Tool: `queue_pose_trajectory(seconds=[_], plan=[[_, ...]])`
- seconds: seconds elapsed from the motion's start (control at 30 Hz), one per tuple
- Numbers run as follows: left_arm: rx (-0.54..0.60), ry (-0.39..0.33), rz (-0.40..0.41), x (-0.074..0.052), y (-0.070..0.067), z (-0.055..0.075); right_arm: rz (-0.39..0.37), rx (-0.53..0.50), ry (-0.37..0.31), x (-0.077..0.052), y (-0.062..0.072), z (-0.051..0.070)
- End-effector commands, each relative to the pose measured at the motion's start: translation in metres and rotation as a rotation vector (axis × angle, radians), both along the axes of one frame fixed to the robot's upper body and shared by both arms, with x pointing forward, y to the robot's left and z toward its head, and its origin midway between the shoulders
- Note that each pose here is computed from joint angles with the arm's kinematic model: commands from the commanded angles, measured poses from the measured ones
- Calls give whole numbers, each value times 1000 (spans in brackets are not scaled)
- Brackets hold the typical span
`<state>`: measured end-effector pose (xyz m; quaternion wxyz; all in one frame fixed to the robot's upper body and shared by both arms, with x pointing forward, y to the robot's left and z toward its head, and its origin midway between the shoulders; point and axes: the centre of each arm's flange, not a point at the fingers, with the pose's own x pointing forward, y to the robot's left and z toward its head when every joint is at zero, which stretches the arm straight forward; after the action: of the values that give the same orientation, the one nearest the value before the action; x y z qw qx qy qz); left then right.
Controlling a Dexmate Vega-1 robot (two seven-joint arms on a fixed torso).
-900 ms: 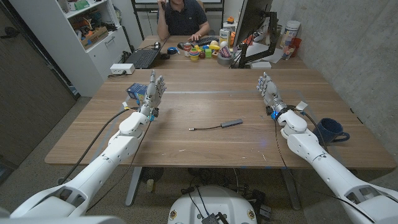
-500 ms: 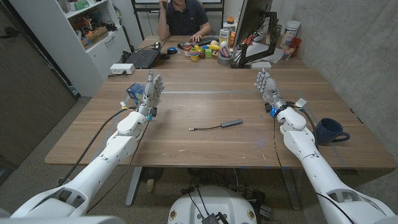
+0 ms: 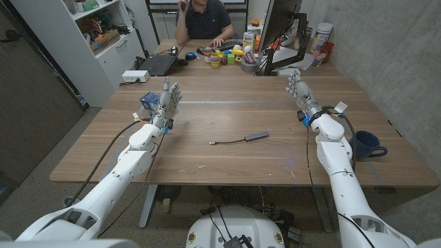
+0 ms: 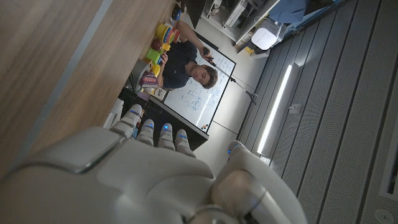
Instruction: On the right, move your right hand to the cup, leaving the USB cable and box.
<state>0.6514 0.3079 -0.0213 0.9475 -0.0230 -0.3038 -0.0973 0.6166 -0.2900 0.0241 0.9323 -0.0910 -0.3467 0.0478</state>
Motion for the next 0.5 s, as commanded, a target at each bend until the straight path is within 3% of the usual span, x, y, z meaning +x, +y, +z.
queue_pose_trajectory(seconds=[0.03,0.3,0.5], plan=[[6,-5,-13,3,1,2,-232,-100,-85,-38,-23,23],[6,-6,-16,5,2,3,-353,-170,-143,-62,-32,40],[6,-4,-19,6,2,3,-423,-211,-183,-77,-32,50]])
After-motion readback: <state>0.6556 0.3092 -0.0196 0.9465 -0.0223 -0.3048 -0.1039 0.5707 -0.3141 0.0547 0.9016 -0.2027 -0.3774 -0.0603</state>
